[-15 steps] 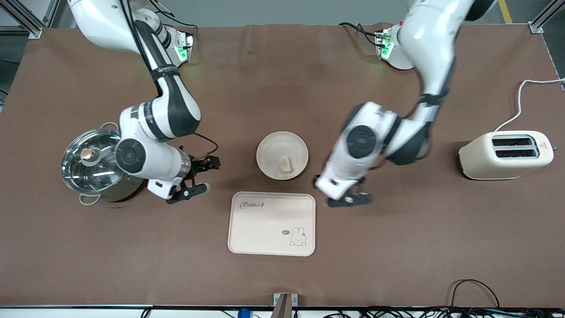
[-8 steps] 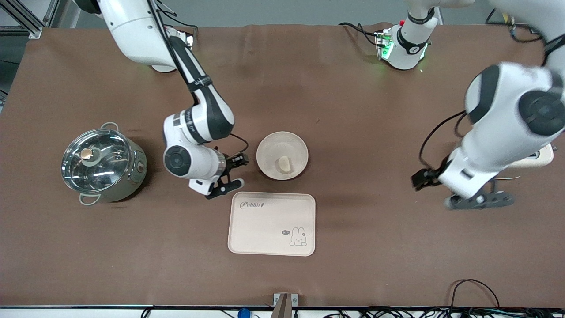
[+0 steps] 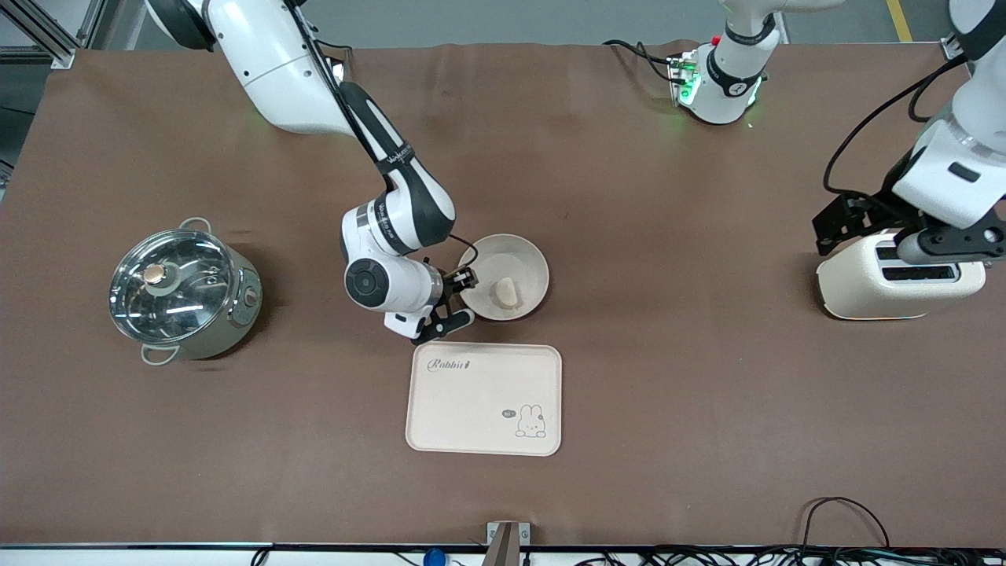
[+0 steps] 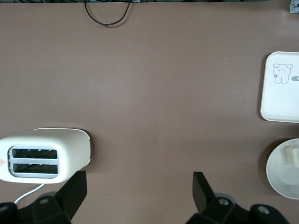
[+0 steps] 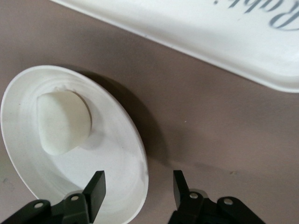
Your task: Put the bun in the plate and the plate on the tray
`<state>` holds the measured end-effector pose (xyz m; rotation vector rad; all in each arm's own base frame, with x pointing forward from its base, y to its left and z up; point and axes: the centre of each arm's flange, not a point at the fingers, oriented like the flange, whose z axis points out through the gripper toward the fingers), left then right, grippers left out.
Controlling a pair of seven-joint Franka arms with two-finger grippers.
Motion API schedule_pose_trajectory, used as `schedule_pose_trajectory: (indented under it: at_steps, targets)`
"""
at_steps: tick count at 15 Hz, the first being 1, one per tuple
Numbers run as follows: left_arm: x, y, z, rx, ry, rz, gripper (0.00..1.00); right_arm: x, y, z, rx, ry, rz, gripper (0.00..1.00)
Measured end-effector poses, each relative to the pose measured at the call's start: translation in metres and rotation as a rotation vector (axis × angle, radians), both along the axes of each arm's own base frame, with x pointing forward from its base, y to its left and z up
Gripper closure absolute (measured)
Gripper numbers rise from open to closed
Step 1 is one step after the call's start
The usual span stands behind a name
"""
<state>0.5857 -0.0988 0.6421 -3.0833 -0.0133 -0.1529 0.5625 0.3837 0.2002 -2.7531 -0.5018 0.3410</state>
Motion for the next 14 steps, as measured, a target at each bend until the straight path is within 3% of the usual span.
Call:
schedule_pose_trajectory:
  at_steps: [5, 8, 10, 11, 14]
  targets:
    - [-0.007, 0.028, -0.002, -0.003, 0.017, -0.003, 0.00, -0.004, 0.006, -0.011, 0.005, 0.003, -0.005, 0.46]
    - [-0.009, 0.058, -0.006, -0.049, 0.036, 0.002, 0.00, -0.006, 0.007, -0.019, 0.010, 0.013, -0.015, 0.53]
    - [-0.013, 0.067, -0.009, -0.058, 0.045, 0.003, 0.00, -0.006, 0.007, -0.019, 0.015, 0.015, -0.022, 0.67]
    - [-0.015, 0.066, -0.009, -0.058, 0.047, 0.001, 0.00, -0.006, 0.008, -0.019, 0.016, 0.015, -0.022, 0.67]
    - [-0.016, 0.054, -0.009, -0.058, 0.044, -0.019, 0.00, -0.005, 0.008, -0.019, 0.017, 0.015, -0.024, 0.93]
